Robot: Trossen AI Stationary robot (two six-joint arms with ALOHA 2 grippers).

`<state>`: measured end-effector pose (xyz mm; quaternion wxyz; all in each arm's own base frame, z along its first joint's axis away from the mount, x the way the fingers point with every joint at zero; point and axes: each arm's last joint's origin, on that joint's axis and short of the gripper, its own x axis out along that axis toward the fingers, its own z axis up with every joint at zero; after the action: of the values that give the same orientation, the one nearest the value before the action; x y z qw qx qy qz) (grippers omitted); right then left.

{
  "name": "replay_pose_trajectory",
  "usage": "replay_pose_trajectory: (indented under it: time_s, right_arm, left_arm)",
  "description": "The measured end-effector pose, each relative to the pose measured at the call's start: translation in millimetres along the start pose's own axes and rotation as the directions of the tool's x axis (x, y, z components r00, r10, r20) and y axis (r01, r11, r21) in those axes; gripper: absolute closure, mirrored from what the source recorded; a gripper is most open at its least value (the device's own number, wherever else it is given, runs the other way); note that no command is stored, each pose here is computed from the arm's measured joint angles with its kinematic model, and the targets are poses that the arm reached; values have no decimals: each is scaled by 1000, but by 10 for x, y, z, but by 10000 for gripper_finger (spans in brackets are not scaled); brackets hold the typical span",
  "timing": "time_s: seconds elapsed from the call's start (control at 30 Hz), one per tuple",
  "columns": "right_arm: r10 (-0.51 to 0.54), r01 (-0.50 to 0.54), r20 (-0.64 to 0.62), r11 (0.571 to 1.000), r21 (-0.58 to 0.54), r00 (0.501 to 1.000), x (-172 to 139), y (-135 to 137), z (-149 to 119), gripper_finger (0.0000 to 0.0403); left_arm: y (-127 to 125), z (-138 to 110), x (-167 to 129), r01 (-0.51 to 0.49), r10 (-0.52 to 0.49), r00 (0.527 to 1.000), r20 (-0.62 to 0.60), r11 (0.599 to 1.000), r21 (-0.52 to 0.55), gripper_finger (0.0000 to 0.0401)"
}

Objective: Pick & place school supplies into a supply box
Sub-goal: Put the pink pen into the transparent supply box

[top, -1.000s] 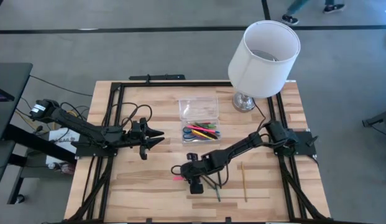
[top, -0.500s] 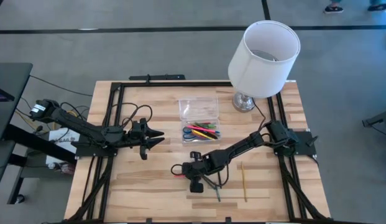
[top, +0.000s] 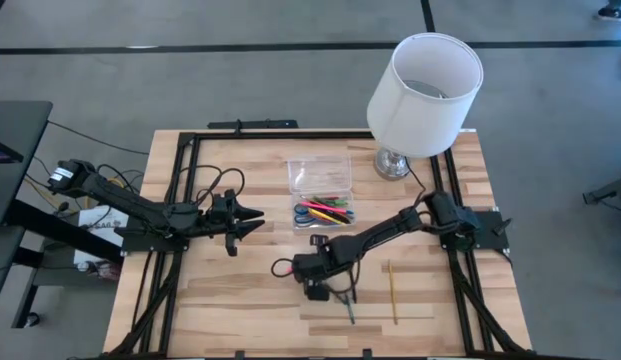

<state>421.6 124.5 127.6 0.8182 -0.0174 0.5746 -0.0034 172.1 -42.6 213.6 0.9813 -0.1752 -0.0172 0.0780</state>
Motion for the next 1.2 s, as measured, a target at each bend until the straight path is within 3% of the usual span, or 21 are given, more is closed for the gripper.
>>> replay_pose_trajectory:
  time_s: [0.43, 0.77, 1.0, 1.2]
  right_arm:
    - [-53, 57, -85, 998, 37, 995, -174, -238, 130, 396]
    - [-67, 70, -122, 997, 19, 990, -393, -433, 278, 395]
    - [-83, 87, -162, 996, 15, 983, -583, -685, 379, 394]
    - [-97, 115, -203, 991, 75, 974, -671, -1003, 411, 393]
  left_arm:
    - [-5, 44, -26, 17, -17, 1000, 21, 1000, -9, 285]
    - [-3, 210, -140, 46, -46, 993, 108, 999, 6, 285]
    - [16, 250, -216, 50, -51, 993, 106, 999, 5, 285]
    - [0, 243, -266, 72, -71, 994, 84, 997, -14, 285]
